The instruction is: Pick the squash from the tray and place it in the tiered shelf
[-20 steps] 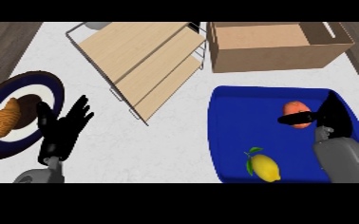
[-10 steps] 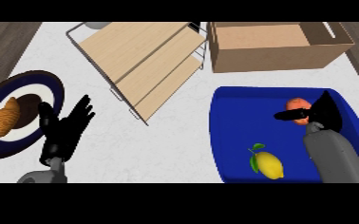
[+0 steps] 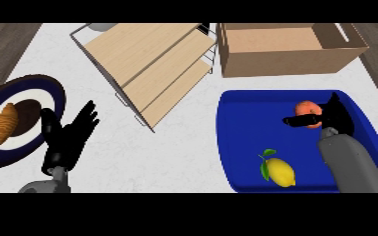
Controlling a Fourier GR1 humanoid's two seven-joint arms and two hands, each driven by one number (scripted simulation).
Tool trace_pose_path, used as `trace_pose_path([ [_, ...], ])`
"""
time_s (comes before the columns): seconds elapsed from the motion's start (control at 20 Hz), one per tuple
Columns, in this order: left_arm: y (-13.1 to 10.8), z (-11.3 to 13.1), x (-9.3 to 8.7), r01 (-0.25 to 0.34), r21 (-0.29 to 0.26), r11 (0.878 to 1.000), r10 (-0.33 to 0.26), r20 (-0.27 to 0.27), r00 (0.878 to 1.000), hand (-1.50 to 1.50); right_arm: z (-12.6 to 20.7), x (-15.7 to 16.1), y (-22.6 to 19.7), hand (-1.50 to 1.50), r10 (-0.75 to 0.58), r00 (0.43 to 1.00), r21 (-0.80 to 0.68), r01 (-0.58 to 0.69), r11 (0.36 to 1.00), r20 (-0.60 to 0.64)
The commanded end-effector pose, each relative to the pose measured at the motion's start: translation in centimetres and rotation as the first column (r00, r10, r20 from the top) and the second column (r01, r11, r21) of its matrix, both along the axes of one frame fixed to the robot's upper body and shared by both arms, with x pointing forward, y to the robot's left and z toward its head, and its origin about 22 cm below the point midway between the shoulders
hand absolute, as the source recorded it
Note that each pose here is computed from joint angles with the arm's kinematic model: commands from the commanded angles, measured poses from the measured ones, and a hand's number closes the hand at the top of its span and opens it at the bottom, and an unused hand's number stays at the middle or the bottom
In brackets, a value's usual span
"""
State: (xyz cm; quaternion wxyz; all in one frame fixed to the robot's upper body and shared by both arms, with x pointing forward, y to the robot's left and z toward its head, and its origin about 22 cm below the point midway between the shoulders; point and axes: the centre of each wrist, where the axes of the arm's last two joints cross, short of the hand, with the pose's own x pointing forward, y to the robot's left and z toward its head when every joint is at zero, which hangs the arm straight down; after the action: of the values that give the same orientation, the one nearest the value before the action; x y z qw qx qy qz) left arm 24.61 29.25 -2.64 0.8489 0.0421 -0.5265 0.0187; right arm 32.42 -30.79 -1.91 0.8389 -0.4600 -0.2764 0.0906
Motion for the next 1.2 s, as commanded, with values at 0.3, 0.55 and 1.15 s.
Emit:
trace_pose_path([
  [0.3, -1.6, -0.2, 0.4, 0.061, -0.011, 0.998, -0.061, -0.008, 0.998, 0.00, 0.6, 0.5, 12.9, 1.50, 0.685, 0.721, 0.023, -0.690, 0.723, 0.100],
  [0.55, -2.6, 0.9, 1.8, 0.138, 0.000, 0.990, -0.138, 0.024, 0.990, 0.00, 2.8, -2.3, 24.1, 1.50, 0.984, 0.115, -0.034, -0.992, 0.121, 0.135],
  [1.15, 0.0, -0.5, 0.1, -0.035, -0.016, 0.999, 0.035, -0.019, 0.999, 0.00, 19.1, -10.5, 23.3, 1.50, 0.811, -0.334, -0.344, -0.922, -0.177, 0.480],
])
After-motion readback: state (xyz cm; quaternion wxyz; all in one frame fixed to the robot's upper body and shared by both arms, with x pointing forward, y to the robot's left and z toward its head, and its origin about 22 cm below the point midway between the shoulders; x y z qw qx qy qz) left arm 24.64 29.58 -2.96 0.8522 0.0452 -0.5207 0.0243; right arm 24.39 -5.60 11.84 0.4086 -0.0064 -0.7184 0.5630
